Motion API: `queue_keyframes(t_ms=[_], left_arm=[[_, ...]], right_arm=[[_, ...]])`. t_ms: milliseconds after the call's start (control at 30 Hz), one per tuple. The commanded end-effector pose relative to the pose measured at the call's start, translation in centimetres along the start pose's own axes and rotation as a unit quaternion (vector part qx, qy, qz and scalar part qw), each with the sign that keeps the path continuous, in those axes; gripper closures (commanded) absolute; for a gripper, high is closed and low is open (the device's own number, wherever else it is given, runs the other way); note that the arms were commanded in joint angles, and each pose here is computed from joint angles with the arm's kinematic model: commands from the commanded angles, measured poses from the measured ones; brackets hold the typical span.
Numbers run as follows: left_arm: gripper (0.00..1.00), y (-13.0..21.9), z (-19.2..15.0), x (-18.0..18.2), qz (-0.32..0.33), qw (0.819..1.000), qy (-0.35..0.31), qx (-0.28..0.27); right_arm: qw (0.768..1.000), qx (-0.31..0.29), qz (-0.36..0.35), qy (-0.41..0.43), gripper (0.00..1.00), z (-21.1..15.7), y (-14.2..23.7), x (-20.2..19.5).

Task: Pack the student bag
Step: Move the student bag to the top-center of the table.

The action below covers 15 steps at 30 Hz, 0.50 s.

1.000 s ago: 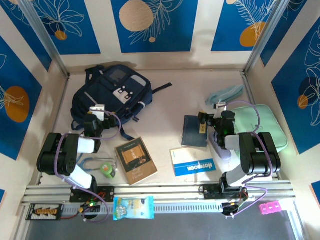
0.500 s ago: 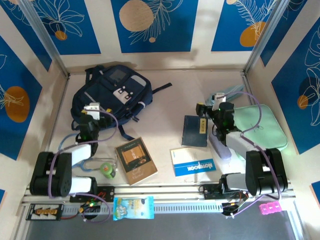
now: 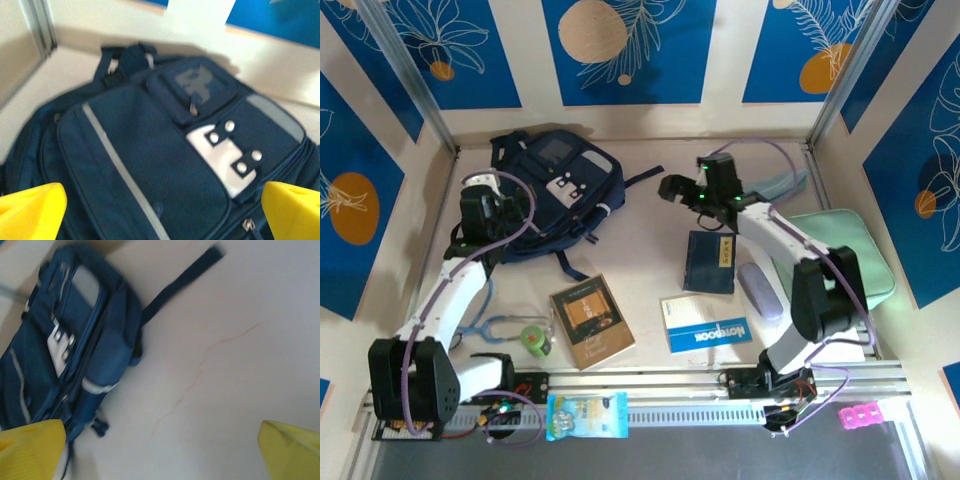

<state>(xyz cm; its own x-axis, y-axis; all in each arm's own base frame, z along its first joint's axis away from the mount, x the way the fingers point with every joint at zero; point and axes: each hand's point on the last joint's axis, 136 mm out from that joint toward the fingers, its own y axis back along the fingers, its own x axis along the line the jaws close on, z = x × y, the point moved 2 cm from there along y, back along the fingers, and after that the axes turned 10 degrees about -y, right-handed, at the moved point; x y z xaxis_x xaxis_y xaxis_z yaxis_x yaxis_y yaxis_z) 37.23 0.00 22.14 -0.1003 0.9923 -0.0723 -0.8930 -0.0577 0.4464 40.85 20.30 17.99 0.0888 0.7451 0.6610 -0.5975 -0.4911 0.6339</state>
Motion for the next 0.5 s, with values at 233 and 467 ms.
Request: queue_keyframes(t_ms=[233, 467], left_arm=[[0.00, 1.3, -3.7, 1.8, -0.001, 0.994, 0.073, 0.078], [0.00, 2.6, -3.8, 1.1, -0.035, 0.993, 0.066, 0.091]], right_arm=[[0.974, 0.161, 0.065, -0.145, 0.08, -8.9, -8.3, 8.0], [0.976, 0.145, 0.007, -0.161, 0.11, -10.9, -13.1, 8.8]])
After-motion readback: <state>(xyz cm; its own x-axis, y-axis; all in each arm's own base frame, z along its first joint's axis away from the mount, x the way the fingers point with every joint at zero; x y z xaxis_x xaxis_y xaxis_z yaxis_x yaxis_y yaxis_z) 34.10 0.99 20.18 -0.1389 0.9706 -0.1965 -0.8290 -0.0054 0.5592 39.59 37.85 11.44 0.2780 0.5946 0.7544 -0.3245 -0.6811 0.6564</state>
